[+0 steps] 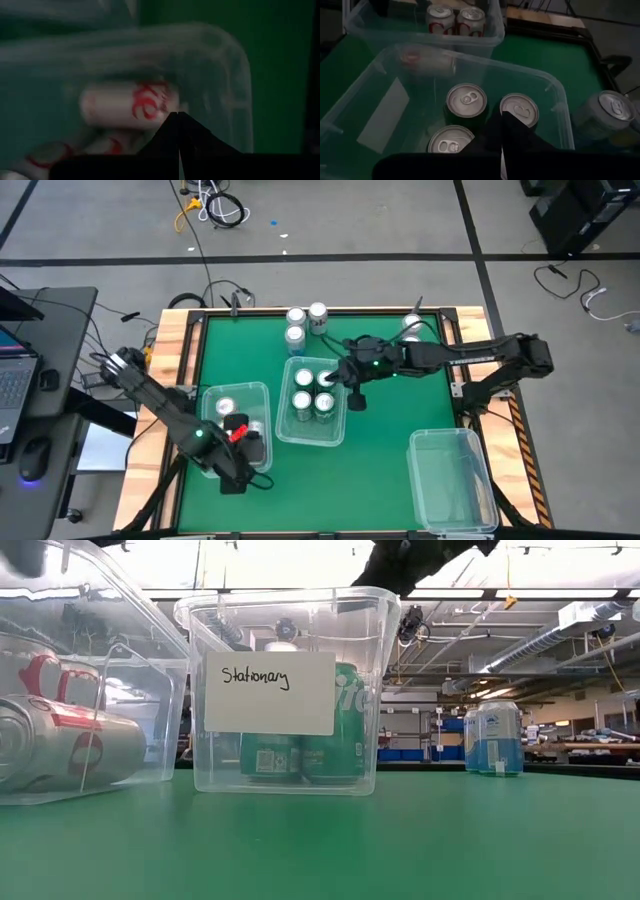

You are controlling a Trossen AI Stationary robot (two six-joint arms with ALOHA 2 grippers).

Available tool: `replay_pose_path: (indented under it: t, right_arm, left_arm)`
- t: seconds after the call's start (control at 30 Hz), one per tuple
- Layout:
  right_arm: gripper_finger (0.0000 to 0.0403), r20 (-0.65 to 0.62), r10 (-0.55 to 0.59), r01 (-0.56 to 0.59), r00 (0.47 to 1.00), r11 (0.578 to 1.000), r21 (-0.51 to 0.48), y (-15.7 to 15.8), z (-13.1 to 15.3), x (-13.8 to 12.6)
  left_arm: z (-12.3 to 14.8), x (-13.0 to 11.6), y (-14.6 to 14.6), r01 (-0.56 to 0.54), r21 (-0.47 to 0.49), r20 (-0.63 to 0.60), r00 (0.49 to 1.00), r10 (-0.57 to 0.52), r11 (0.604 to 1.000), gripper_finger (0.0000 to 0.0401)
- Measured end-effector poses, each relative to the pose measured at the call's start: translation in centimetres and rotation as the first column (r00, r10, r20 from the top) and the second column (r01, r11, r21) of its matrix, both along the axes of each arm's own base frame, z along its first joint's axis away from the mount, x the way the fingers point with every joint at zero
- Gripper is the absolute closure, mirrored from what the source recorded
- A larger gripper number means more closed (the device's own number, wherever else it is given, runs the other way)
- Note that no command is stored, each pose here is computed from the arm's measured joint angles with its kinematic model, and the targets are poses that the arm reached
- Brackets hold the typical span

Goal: Sort soda cans
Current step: Put the silver soda can into the button left bin

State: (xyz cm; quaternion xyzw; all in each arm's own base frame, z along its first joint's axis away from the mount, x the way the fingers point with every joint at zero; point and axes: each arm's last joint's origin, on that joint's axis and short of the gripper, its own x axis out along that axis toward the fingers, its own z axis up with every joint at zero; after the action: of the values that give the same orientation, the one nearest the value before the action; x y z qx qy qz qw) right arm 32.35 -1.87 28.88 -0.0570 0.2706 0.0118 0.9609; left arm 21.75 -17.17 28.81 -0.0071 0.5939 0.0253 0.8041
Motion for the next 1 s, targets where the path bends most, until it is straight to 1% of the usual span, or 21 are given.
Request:
replay_pose_path:
  t: [0.1, 0.2, 0.4, 0.57, 0.7, 0.8, 0.93, 1.0]
  right_arm:
    - [0.0403, -0.003, -0.005, 0.005, 1.000, 1.000, -0.003, 0.0, -0.2, -0.2]
    - [0.0403, 0.007, -0.015, 0.015, 1.000, 1.000, -0.010, 0.0, -0.1, -0.2]
    - [0.0403, 0.011, -0.016, 0.016, 1.000, 1.000, -0.010, -0.1, -0.1, -0.1]
    - [0.0403, 0.018, -0.015, 0.015, 1.000, 1.000, -0.013, -0.1, 0.0, -0.1]
    - [0.0403, 0.023, -0.015, 0.015, 1.000, 1.000, -0.013, -0.1, 0.0, -0.1]
    - [0.0403, 0.022, -0.014, 0.015, 1.000, 1.000, -0.014, -0.1, 0.0, -0.1]
    - [0.0403, 0.022, -0.011, 0.012, 1.000, 1.000, -0.019, -0.1, 0.0, -0.1]
    - [0.0403, 0.022, -0.010, 0.011, 1.000, 1.000, -0.021, -0.1, 0.0, -0.1]
  left_arm:
    - [-0.6, 0.3, -0.6, 0.012, -0.049, -0.018, 1.000, -0.013, 0.999, 0.0401]
    - [-0.9, 0.5, -0.8, 0.019, -0.073, -0.013, 1.000, -0.020, 0.997, 0.0401]
    - [-2.3, 0.3, -0.3, 0.013, -0.044, -0.048, 0.999, -0.015, 0.999, 0.0401]
    - [-3.4, 0.5, 0.3, 0.029, -0.027, -0.063, 0.998, -0.030, 0.999, 0.0401]
    - [-4.1, 1.3, 0.5, 0.067, -0.069, -0.026, 0.997, -0.069, 0.995, 0.0401]
    - [-5.2, 1.5, 0.9, 0.080, -0.114, -0.043, 0.995, -0.085, 0.990, 0.0401]
    - [-6.5, 1.4, 1.7, 0.058, -0.113, -0.087, 0.994, -0.068, 0.992, 0.0401]
    - [-6.7, 1.4, 1.8, 0.054, -0.114, -0.092, 0.994, -0.065, 0.992, 0.0401]
